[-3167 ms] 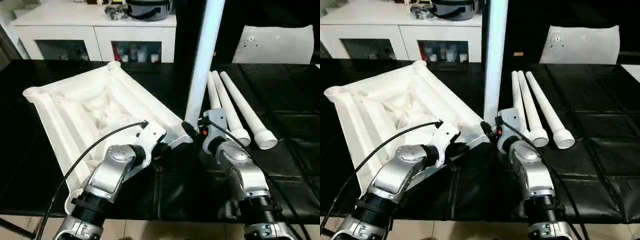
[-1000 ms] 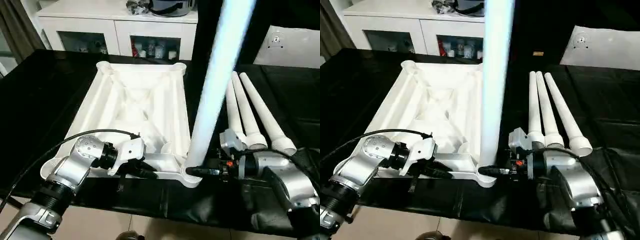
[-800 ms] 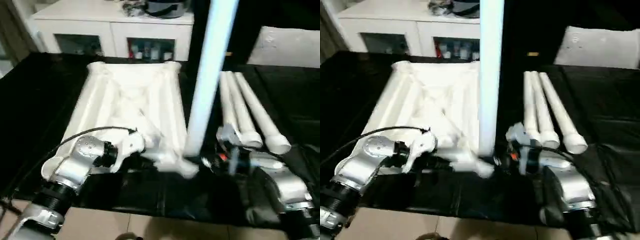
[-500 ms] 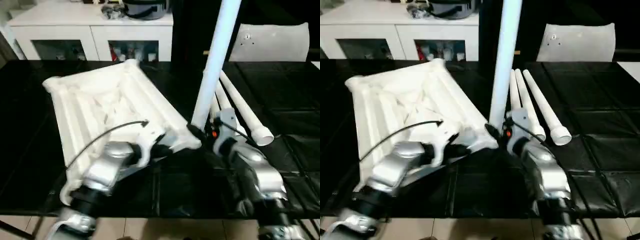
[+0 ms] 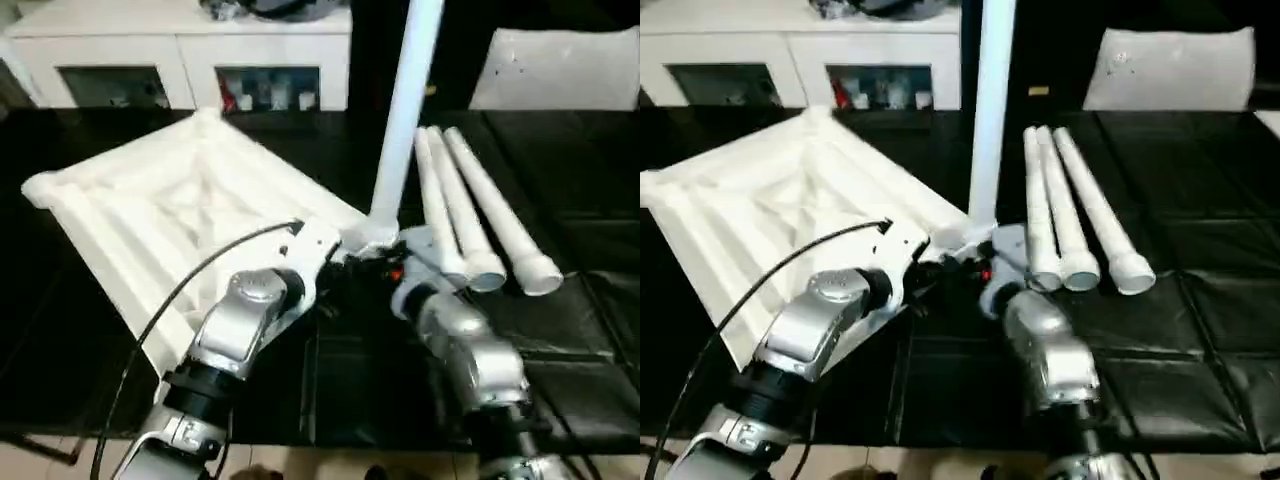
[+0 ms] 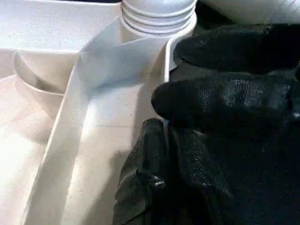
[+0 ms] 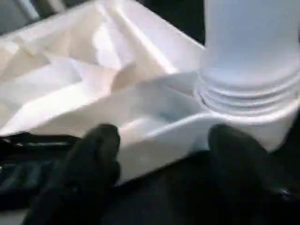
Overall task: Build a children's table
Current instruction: Rotate leg to tighten
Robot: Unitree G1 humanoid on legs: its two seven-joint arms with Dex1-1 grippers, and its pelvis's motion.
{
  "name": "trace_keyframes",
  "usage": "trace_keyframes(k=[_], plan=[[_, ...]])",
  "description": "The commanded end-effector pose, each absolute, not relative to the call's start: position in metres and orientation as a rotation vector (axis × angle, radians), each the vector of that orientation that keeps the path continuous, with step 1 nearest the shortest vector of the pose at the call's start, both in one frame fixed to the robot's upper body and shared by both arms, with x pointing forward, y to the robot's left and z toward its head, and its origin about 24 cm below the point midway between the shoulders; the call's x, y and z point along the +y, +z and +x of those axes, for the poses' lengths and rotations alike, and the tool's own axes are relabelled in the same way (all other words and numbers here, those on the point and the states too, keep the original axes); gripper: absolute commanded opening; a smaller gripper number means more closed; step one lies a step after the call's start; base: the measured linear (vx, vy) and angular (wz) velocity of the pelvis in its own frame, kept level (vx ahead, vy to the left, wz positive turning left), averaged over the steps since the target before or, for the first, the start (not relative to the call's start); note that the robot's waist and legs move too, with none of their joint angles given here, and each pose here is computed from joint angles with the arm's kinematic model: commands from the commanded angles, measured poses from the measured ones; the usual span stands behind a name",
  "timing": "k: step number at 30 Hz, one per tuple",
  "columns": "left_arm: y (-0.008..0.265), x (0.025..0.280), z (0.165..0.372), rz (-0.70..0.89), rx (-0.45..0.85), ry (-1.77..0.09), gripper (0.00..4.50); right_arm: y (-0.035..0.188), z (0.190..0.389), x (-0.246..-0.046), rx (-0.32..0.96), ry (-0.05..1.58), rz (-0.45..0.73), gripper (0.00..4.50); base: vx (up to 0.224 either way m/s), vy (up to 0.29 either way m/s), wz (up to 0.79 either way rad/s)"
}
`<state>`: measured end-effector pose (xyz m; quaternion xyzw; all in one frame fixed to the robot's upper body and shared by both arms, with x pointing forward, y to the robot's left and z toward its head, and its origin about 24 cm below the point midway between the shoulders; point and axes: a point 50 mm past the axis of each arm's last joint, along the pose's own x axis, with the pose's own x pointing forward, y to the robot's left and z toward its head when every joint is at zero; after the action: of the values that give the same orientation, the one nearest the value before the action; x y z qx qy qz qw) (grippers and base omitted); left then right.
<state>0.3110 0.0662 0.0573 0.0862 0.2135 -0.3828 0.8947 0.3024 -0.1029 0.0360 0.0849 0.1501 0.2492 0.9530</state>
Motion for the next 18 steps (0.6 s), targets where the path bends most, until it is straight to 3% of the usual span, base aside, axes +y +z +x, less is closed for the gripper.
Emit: trace_keyframes(k=[1,8,9,18], plan=[[0.086,0.058,0.314,0.175,0.286,-0.843,0.0,0.04,0.303,-0.104,0.277,0.512,0.171,3.73,0.0,0.0,0.0],[0.083,0.065,0.316,0.182,0.277,-0.817,0.0,0.056,0.298,-0.118,0.188,0.505,0.167,4.29,0.0,0.0,0.0],[0.084,0.065,0.316,0.156,0.275,-0.82,0.44,0.057,0.298,-0.118,0.182,0.5,0.167,4.45,0.0,0.0,0.0],[0.09,0.072,0.316,0.178,0.192,-0.856,1.21,0.066,0.295,-0.12,0.131,0.474,0.192,4.5,0.0,0.0,0.0]])
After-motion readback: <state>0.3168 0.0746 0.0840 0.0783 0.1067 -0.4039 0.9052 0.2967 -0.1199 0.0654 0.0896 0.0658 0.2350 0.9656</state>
